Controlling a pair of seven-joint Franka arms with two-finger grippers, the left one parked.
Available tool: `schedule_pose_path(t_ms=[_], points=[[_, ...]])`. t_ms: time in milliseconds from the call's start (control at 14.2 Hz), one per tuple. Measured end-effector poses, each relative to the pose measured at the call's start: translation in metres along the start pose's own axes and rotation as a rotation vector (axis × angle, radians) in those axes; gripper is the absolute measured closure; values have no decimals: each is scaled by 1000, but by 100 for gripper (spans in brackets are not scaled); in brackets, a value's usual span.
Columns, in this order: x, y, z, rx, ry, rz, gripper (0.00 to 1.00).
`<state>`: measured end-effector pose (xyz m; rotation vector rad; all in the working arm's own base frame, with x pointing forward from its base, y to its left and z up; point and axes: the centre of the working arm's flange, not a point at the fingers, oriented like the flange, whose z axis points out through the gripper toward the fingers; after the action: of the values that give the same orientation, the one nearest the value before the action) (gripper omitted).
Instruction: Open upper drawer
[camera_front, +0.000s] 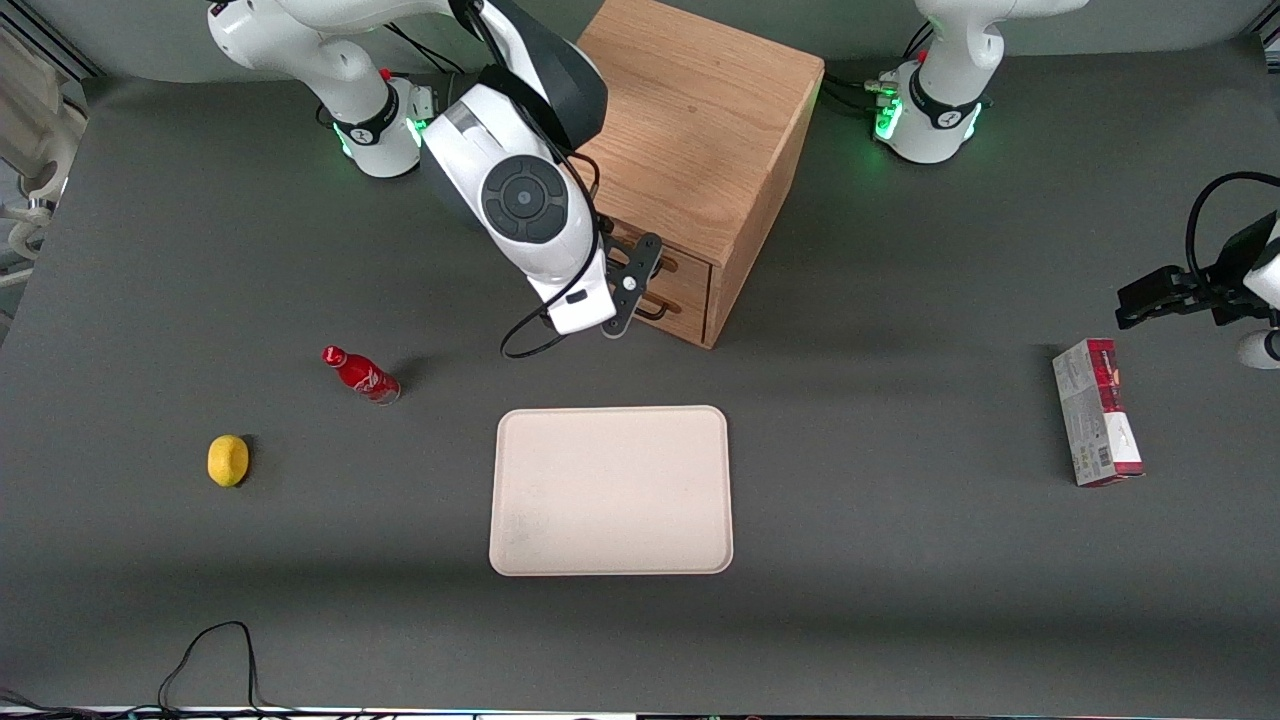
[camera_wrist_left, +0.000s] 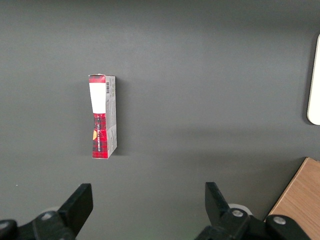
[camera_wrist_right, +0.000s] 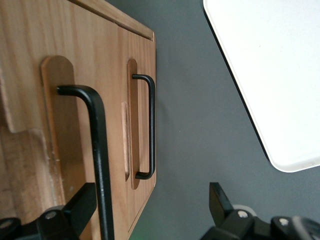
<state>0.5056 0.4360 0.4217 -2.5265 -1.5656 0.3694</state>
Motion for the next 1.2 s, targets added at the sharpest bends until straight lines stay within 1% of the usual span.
schedule_pose_path(t_ms=[212,565,777,989,1201], points=[[0,1,7,24,-4,1,0],[-1,1,10,32,-7,3,0],[-3,3,11,55,-11,10,0],[-6,8,11,77,-2,11,0],[-7,10,12,85,1,11,0]])
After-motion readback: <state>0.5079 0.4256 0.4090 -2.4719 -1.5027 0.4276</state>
